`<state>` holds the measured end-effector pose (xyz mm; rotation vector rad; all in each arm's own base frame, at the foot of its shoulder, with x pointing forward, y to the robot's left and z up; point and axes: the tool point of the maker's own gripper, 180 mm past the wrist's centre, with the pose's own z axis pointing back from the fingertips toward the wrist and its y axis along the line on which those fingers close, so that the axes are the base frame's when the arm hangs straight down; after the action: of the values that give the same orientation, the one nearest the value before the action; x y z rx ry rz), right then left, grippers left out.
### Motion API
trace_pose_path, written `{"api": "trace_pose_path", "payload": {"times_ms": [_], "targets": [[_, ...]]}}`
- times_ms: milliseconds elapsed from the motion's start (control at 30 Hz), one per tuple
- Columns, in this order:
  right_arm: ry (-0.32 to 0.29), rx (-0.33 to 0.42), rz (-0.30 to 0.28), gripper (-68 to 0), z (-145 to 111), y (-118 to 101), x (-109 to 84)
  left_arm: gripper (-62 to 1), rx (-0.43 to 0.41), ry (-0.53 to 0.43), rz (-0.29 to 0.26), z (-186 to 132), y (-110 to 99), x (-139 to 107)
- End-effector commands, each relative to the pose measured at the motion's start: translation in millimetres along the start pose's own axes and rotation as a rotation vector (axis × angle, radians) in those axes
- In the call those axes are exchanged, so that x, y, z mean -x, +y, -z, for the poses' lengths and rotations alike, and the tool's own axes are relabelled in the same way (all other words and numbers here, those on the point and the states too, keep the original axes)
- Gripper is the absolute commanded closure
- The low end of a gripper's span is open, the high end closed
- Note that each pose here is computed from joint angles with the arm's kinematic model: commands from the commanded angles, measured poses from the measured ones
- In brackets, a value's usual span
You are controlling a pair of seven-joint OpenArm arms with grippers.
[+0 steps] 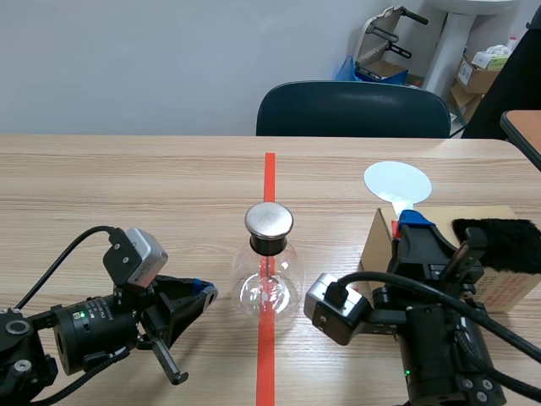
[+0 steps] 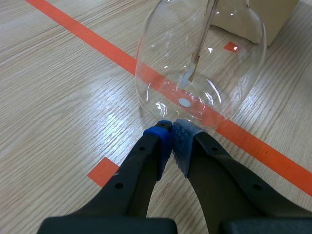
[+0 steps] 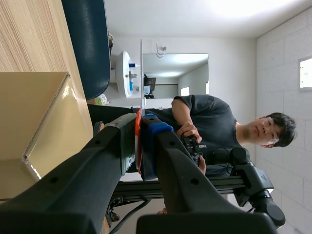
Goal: Do the electroscope experiment
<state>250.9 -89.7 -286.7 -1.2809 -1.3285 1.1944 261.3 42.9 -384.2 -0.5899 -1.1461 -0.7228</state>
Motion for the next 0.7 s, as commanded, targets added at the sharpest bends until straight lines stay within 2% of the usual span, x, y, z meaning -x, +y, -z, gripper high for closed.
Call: {"api": "trace_pose_path", "payload": {"times_ms": [0,233,367,500,600,667], "targets": [[0.006,0.072,0.021,-1.5,5.8,-15.7,3.0,-3.6,-0.001,-0.047,0.001,1.9,0.9,-13.4],[-0.019,0.076,0.021,-1.5,5.3,-16.4,-0.7,-3.6,0.002,-0.068,0.008,-2.8,4.0,-17.4],[-0.041,0.070,0.002,-1.6,-0.3,-16.9,3.7,-4.2,0.075,-0.135,-0.008,-16.4,0.2,-31.8],[-0.092,0.080,-0.034,-1.8,-7.4,-27.8,9.2,-14.5,0.186,-0.157,-0.039,-34.0,-9.0,-41.8],[-0.109,0.087,-0.034,-1.8,-12.2,-39.0,19.3,-25.1,0.245,-0.171,-0.075,-51.8,-12.4,-47.6],[-0.122,0.094,-0.032,-1.8,-14.7,-47.4,27.6,-29.0,0.298,-0.182,-0.112,-66.0,-18.9,-51.6]]}}
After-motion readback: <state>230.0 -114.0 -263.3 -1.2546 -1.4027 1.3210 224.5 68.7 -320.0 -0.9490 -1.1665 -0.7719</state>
